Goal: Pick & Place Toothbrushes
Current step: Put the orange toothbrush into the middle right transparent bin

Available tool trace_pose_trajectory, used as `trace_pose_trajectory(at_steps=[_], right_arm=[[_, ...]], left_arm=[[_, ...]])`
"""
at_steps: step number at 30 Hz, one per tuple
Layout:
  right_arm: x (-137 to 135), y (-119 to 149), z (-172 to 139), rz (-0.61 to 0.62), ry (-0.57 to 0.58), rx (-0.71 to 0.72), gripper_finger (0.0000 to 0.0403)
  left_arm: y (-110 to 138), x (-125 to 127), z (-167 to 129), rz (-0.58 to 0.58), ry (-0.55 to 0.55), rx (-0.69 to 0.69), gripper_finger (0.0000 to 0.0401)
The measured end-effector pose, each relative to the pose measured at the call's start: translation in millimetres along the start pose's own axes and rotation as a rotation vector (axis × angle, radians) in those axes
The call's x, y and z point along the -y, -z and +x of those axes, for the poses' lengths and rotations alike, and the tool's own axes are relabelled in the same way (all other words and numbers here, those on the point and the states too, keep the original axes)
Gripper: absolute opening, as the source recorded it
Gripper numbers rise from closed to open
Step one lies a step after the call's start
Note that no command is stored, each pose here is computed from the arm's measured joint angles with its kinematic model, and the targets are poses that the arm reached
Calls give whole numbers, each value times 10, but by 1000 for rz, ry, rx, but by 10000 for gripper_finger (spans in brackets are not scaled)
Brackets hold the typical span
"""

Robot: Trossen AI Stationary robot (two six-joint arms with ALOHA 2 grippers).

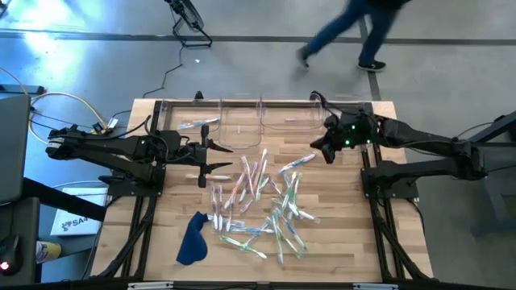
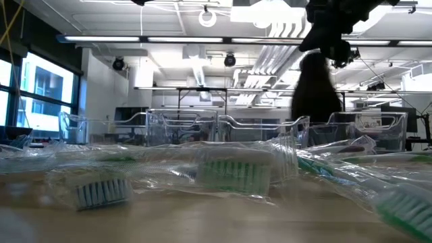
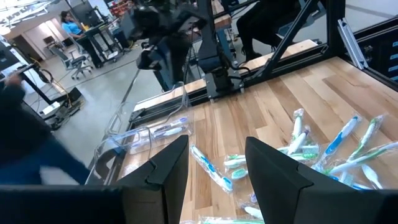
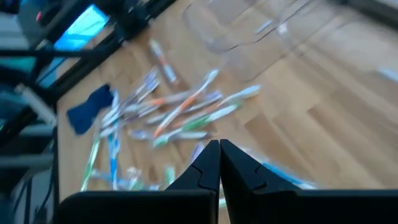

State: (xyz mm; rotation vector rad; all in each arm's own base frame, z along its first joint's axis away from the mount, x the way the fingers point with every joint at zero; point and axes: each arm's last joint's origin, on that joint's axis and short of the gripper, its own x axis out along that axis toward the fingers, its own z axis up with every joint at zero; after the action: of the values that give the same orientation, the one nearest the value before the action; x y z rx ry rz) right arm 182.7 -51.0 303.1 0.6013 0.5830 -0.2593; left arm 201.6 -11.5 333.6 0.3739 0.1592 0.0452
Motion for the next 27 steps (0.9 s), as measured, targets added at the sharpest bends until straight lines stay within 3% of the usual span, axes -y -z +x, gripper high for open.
trace_pose_trajectory(at_steps=[12, 27], right_arm=[[-348, 213, 38, -206, -130, -87, 2], [-459, 262, 53, -238, -185, -96, 2]], left_arm=[[0, 0, 1, 0, 0, 0, 154], [-8, 7, 0, -1, 28, 16, 154]])
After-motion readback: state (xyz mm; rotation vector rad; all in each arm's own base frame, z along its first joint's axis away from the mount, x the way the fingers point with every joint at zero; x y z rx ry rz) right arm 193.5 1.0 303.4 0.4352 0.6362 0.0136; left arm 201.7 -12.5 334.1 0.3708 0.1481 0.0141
